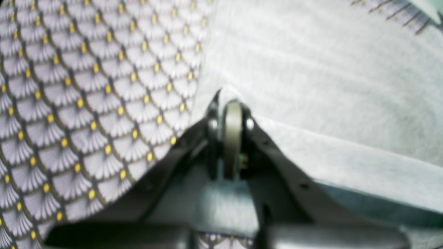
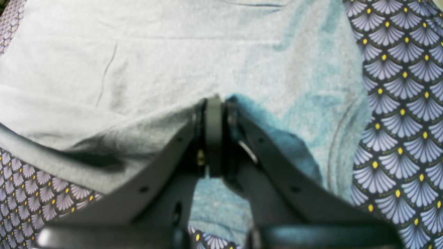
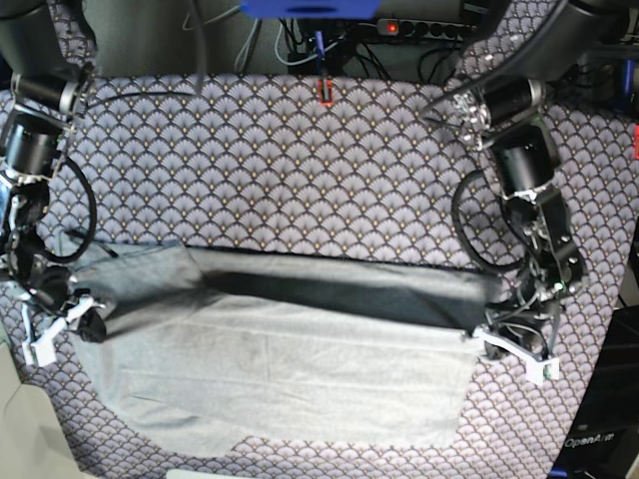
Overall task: Fold the T-shirt properly
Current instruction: 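Lift the shoulder edge with both grippers and pull it toward the hem, then lower the folded edge onto the shirt and open both grippers, then move both grippers back to the shirt's folded edge and grasp it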
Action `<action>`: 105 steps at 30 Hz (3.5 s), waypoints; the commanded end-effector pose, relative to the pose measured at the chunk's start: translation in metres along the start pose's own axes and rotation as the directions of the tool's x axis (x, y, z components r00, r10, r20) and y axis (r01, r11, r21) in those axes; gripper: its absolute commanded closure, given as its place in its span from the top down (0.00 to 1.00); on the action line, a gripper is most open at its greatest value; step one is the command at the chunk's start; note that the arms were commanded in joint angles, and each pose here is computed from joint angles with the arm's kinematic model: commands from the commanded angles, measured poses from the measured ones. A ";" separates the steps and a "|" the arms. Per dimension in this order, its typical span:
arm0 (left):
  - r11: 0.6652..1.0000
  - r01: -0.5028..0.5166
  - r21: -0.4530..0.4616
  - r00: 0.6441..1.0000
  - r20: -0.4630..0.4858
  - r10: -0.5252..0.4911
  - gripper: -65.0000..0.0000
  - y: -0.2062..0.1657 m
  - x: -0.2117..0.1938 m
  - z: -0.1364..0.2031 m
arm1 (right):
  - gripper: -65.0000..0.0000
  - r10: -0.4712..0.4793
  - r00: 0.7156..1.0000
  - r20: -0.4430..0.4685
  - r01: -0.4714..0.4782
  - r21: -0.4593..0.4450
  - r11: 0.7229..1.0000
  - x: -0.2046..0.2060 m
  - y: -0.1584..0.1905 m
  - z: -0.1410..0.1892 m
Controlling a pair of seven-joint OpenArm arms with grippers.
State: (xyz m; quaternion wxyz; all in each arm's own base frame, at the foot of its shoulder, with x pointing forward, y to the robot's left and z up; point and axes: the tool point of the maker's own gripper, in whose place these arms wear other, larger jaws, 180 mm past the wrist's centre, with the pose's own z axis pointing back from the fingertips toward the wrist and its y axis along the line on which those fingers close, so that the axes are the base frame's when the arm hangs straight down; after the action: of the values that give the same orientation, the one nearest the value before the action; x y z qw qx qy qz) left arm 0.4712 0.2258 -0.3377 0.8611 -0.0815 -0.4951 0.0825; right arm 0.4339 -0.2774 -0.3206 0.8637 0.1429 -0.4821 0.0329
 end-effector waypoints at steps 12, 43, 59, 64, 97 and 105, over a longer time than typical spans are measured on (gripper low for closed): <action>1.000 0.004 -0.016 0.997 0.083 -0.003 0.00 -0.008 0.037 -0.001 | 0.00 0.039 0.997 0.065 -0.038 -0.023 0.999 0.026 -0.006 -0.010; 0.997 -0.046 -0.057 0.987 0.151 0.054 0.00 -0.017 0.046 -0.020 | 0.00 0.144 0.986 0.089 -0.139 -0.064 0.988 0.037 0.006 -0.038; 0.998 -0.050 -0.044 0.993 0.106 0.054 0.51 -0.010 0.015 -0.016 | 0.45 0.141 0.989 0.031 -0.139 -0.074 0.988 0.009 0.001 -0.035; 0.999 -0.025 -0.030 0.994 0.106 0.028 0.51 -0.006 0.006 -0.007 | 0.50 0.111 0.993 0.031 -0.107 -0.100 0.989 0.000 -0.011 -0.027; 0.991 -0.110 0.070 0.994 0.003 0.110 0.51 0.054 -0.085 0.035 | 0.50 -0.035 0.999 -0.029 0.026 -0.266 0.964 -0.103 -0.078 0.043; 0.987 -0.154 0.045 0.988 0.022 0.153 0.51 0.047 -0.089 0.018 | 0.50 -0.028 0.999 -0.040 0.016 -0.273 0.962 -0.105 -0.082 0.047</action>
State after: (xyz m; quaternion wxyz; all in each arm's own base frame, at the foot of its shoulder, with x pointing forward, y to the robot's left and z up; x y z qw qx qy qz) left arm 0.3998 0.2508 -0.4241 0.8535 -0.0983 -0.4843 0.1653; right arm 0.3487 -0.3454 -0.4206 0.8921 0.0451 -0.4469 -0.0484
